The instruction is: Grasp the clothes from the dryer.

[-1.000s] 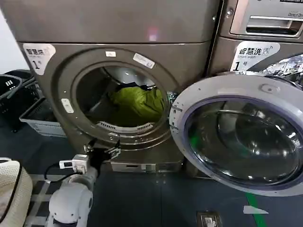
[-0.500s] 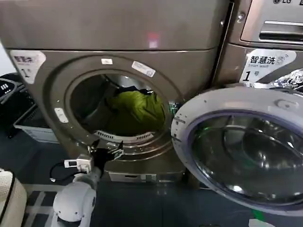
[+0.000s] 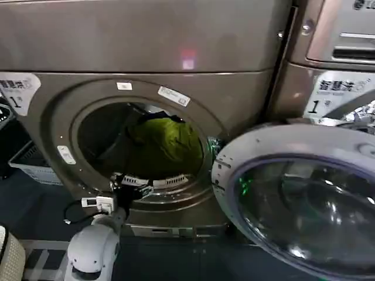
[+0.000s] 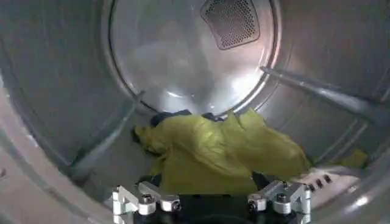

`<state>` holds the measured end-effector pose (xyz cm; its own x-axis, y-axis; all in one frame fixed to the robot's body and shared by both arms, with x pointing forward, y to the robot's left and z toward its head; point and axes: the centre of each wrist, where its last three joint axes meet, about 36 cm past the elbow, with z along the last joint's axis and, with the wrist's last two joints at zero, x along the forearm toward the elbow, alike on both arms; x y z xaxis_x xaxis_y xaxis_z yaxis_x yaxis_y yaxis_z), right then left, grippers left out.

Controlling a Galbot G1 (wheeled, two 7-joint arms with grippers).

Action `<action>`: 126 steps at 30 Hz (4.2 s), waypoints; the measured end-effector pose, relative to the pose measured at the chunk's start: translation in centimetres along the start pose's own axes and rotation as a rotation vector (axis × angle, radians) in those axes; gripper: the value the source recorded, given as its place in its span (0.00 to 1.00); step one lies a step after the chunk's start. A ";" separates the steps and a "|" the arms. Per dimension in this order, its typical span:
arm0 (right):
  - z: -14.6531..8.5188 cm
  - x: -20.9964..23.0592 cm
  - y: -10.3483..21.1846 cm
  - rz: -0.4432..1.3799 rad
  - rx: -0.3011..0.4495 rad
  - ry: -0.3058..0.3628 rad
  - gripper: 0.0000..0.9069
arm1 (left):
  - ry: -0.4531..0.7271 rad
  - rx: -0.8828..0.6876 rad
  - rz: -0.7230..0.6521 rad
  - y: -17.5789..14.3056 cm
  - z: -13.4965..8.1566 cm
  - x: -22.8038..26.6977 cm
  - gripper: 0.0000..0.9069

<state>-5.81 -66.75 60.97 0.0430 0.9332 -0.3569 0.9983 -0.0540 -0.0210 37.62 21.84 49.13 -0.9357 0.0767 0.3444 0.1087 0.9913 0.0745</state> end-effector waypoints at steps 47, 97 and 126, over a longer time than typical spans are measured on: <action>1.3 0.4 1.1 -0.027 0.021 -0.008 1.00 | 0.070 -0.889 0.249 3.9 -11.6 -29.5 1.00; 2.2 0.6 2.6 -0.067 0.047 -0.003 1.00 | 0.396 -1.138 1.005 9.1 -6.6 -35.0 0.11; 4.0 1.3 3.8 -0.104 0.050 0.036 1.00 | 0.314 -0.989 1.023 9.5 -2.9 -34.5 0.00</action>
<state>-2.08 -67.14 56.69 -0.0590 0.9466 -0.3169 0.9943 0.0273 -0.1034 71.96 28.34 40.70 -0.2128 0.5351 0.8175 0.9722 0.0320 0.2321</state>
